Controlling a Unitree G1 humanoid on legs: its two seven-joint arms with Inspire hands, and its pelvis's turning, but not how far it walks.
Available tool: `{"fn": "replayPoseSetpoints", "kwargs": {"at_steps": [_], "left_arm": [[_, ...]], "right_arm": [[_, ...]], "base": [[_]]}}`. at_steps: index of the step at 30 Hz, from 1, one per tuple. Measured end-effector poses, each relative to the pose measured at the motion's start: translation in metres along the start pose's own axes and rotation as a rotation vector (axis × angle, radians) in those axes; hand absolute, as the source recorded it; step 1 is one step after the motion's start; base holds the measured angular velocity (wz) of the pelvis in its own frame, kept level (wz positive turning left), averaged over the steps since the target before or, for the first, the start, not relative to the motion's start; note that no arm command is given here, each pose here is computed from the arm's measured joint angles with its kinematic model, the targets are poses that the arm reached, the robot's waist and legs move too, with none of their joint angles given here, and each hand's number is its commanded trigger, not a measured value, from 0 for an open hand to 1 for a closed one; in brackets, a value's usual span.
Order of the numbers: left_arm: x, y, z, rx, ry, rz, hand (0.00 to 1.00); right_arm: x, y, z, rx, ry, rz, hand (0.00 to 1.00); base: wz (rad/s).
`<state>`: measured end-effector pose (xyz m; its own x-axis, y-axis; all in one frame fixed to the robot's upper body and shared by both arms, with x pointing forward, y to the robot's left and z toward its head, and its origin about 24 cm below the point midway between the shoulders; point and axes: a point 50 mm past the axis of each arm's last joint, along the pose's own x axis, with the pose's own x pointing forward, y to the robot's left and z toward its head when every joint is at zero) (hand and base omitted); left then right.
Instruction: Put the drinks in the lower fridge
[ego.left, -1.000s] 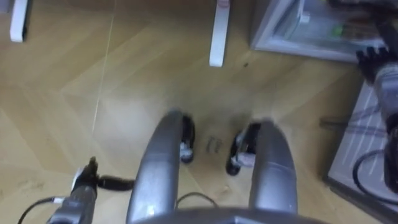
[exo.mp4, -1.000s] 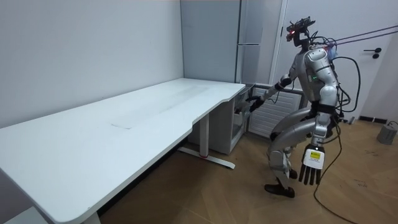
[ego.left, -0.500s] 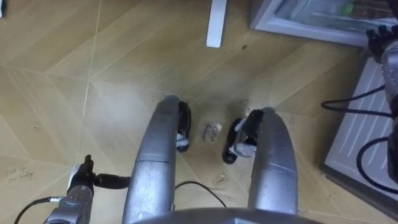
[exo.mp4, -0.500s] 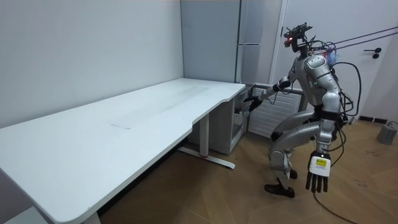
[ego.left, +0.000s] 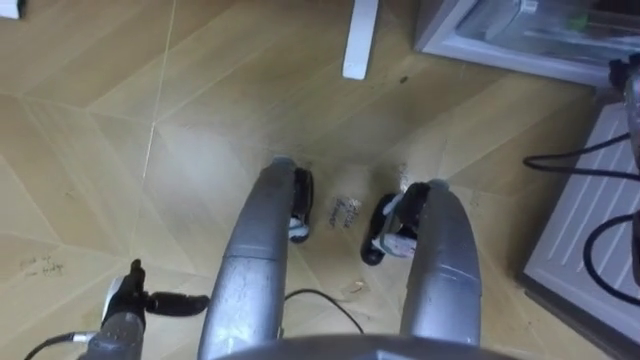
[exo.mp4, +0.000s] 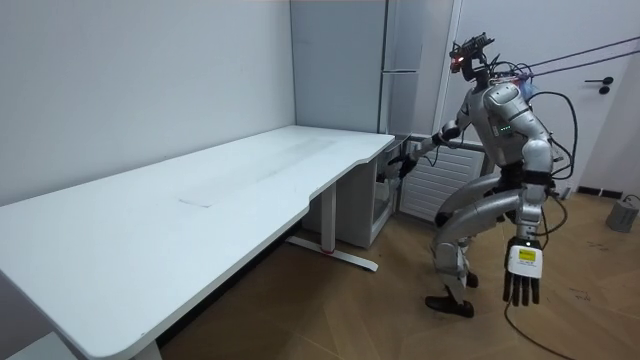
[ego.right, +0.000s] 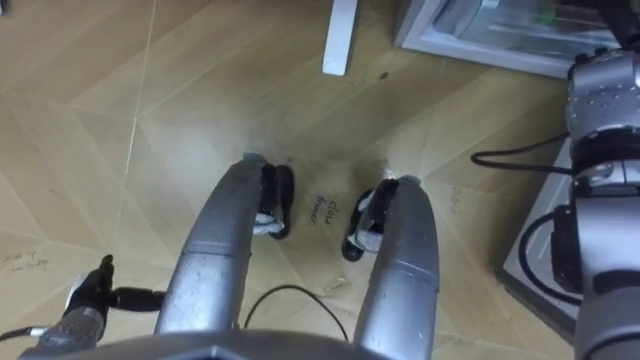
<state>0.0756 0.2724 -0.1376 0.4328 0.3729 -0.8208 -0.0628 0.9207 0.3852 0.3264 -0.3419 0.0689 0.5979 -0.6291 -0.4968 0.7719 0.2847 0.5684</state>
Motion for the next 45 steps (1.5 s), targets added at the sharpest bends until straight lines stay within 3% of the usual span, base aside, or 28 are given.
{"fn": "replayPoseSetpoints", "kwargs": {"at_steps": [7,15,31,45], "left_arm": [[-0.008,0.008,-0.026,0.017,0.052,0.017,0.00],[-0.015,0.009,-0.040,0.014,0.063,0.017,0.00],[-0.015,0.013,-0.038,0.009,0.025,0.025,0.00],[-0.015,0.010,-0.037,0.009,0.022,0.015,0.00]], "right_arm": [[-0.002,0.000,0.006,-0.024,-0.038,-0.091,0.00],[-0.012,0.017,0.003,-0.021,-0.015,-0.090,0.00],[-0.019,0.031,0.002,0.104,0.049,-0.088,0.00],[-0.012,0.022,0.002,0.109,0.035,-0.070,0.00]], "base": [[0.25],[0.06],[0.02],[-0.01]]}}
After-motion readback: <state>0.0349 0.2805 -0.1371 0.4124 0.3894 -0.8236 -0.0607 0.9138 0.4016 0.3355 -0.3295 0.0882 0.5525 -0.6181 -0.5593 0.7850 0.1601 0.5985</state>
